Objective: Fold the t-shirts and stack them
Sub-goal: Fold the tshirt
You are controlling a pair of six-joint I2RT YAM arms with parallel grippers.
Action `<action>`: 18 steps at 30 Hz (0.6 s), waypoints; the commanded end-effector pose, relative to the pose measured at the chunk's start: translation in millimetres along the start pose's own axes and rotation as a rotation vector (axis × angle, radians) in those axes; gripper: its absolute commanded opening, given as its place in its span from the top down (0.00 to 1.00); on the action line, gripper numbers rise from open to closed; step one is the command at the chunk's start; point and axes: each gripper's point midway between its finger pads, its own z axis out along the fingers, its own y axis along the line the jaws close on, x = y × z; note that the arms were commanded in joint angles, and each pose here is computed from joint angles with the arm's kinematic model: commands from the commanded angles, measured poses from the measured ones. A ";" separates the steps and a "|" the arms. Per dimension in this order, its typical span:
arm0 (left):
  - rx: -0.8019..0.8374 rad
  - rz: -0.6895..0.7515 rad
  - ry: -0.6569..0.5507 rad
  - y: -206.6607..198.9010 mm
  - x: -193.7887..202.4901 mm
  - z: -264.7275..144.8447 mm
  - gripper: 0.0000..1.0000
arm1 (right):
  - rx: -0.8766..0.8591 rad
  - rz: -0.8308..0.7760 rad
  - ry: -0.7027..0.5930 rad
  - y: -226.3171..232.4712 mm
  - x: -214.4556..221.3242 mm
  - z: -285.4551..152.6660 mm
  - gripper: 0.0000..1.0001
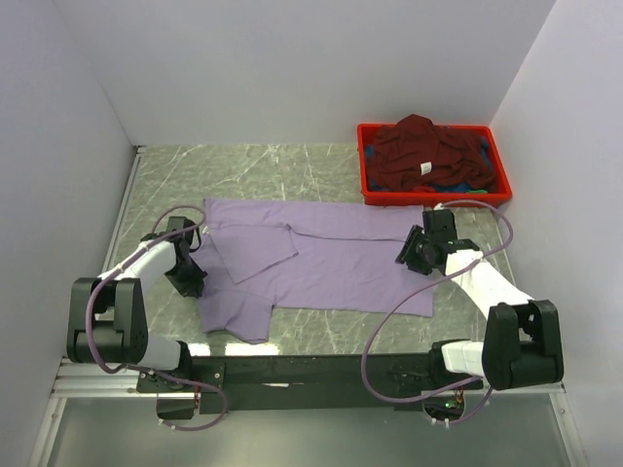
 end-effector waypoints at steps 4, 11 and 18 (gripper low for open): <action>0.013 0.011 -0.033 -1.8 -6.3 0.2 1.00 | 0.200 0.049 -0.028 -33.3 1.0 -23.2 0.51; 0.055 -0.010 -0.099 -6.3 -17.0 -8.6 0.99 | 0.347 0.102 0.085 -57.6 30.4 -41.1 0.51; 0.060 -0.030 -0.145 -4.7 -23.5 -14.1 0.99 | 0.451 0.205 0.132 -74.7 47.4 -53.2 0.53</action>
